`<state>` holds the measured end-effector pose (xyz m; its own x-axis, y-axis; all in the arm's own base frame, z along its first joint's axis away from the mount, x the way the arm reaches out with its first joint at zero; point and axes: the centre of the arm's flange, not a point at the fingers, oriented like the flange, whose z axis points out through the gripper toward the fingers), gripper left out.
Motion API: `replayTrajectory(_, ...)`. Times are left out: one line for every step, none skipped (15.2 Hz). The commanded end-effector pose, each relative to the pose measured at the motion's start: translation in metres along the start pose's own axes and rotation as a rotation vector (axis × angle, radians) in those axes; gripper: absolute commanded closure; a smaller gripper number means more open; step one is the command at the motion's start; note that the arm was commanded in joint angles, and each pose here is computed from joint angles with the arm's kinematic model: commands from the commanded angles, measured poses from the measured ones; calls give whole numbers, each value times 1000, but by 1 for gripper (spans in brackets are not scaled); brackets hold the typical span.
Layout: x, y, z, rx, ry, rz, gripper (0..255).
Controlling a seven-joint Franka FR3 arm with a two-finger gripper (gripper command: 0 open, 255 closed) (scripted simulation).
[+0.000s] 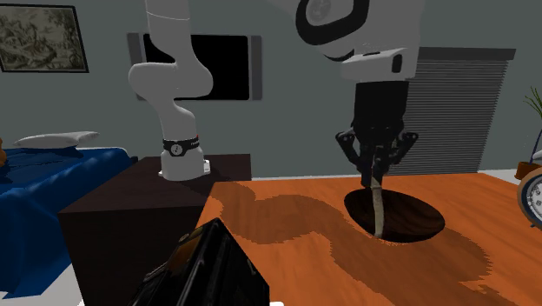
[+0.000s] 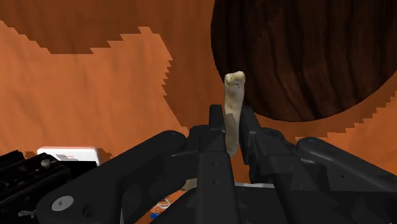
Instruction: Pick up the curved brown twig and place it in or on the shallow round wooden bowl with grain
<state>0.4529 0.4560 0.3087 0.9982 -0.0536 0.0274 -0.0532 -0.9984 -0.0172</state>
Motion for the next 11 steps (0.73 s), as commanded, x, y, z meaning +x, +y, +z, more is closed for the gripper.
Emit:
replayTrajectory(-17, -20, 2, 0, 0, 1, 255)
replayTrajectory(-26, -29, 1, 0, 0, 1, 255)
replayTrajectory(-35, -39, 1, 0, 0, 1, 255)
replayTrajectory(-43, -49, 1, 0, 0, 1, 255)
replayTrajectory(-52, -59, 1, 0, 0, 1, 255)
replayTrajectory(-61, -69, 1, 0, 0, 1, 255)
replayTrajectory(-70, -79, 0, 0, 0, 1, 255)
replayTrajectory(-78, -89, 0, 0, 0, 1, 255)
replayTrajectory(-89, -101, 0, 0, 0, 1, 255)
replayTrajectory(-89, -101, 5, 0, 0, 1, 255)
replayTrajectory(-89, -101, 10, 0, 0, 1, 255)
